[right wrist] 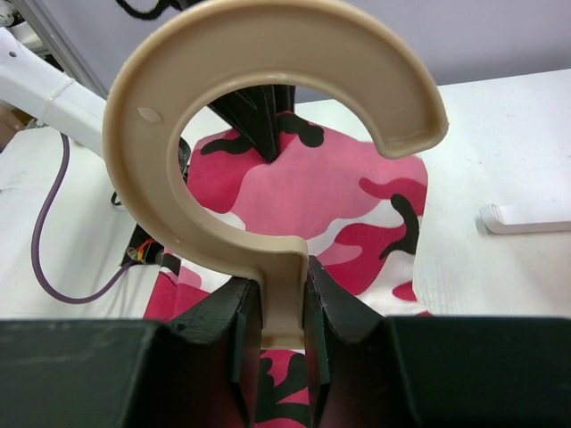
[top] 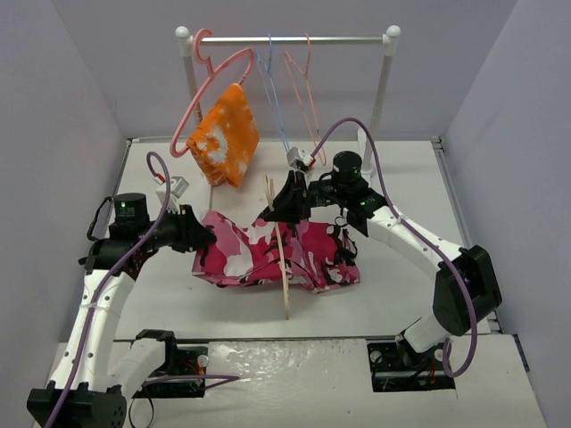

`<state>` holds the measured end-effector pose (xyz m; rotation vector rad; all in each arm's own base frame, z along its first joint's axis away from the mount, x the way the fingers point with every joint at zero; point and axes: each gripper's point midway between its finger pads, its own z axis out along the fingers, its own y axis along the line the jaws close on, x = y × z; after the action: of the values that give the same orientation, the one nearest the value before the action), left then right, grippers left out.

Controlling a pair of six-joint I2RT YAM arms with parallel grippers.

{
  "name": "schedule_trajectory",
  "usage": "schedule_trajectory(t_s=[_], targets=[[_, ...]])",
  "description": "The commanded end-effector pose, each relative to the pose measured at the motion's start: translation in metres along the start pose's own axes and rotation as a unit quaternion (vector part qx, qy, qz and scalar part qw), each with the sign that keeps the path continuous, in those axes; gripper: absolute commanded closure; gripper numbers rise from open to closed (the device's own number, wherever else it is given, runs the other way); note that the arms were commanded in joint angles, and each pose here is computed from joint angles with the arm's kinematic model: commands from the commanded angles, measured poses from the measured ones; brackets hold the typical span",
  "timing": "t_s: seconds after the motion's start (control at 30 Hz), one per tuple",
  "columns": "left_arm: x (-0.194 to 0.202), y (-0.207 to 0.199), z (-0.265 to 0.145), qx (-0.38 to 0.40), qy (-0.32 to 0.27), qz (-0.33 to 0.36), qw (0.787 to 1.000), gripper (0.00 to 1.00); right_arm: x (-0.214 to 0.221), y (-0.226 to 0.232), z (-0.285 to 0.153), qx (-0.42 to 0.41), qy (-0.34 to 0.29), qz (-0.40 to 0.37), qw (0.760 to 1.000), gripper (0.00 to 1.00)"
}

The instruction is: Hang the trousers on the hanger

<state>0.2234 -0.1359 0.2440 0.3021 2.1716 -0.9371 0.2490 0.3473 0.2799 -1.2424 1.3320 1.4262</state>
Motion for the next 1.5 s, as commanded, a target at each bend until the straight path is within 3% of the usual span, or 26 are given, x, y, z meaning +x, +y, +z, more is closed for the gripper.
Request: schedule_trajectory(t_s=[0.0, 0.1, 0.3, 0.47, 0.63, 0.87, 1.07, 1.23, 1.47], targets=[[-0.014, 0.02, 0.006, -0.046, -0.046, -0.005, 0.998, 0.77, -0.096, 0.027, -0.008, -0.011, -0.076, -0.135, 0.988, 1.0], [-0.009, 0.027, 0.011, -0.055, -0.055, -0.028, 0.997, 0.66, -0.124, 0.031, -0.011, 0.004, -0.09, -0.149, 0.985, 1.0], [-0.01, 0.039, 0.016, -0.075, -0.088, -0.063, 0.991, 0.63, -0.2, 0.045, -0.02, 0.037, -0.12, -0.187, 0.974, 1.0], [-0.039, 0.035, 0.024, -0.06, -0.148, -0.064, 0.985, 0.62, -0.247, 0.065, -0.028, 0.047, -0.157, -0.207, 0.965, 1.0], [-0.064, 0.016, 0.039, -0.05, -0.182, -0.041, 0.981, 0.62, -0.271, 0.073, -0.032, 0.057, -0.18, -0.207, 0.96, 1.0], [-0.063, 0.016, 0.075, -0.075, -0.163, -0.029, 0.983, 0.61, -0.287, 0.077, -0.033, 0.065, -0.188, -0.204, 0.958, 1.0], [-0.091, 0.019, 0.032, -0.155, -0.19, 0.03, 0.969, 0.35, -0.272, 0.045, -0.037, 0.142, -0.157, -0.184, 0.96, 1.0], [-0.134, -0.018, -0.037, -0.187, -0.218, 0.087, 0.954, 0.16, -0.251, 0.021, -0.04, 0.199, -0.137, -0.168, 0.956, 1.0], [-0.162, -0.096, -0.087, -0.089, -0.233, 0.198, 0.948, 0.07, -0.236, -0.009, -0.039, 0.274, -0.125, -0.148, 0.942, 1.0]])
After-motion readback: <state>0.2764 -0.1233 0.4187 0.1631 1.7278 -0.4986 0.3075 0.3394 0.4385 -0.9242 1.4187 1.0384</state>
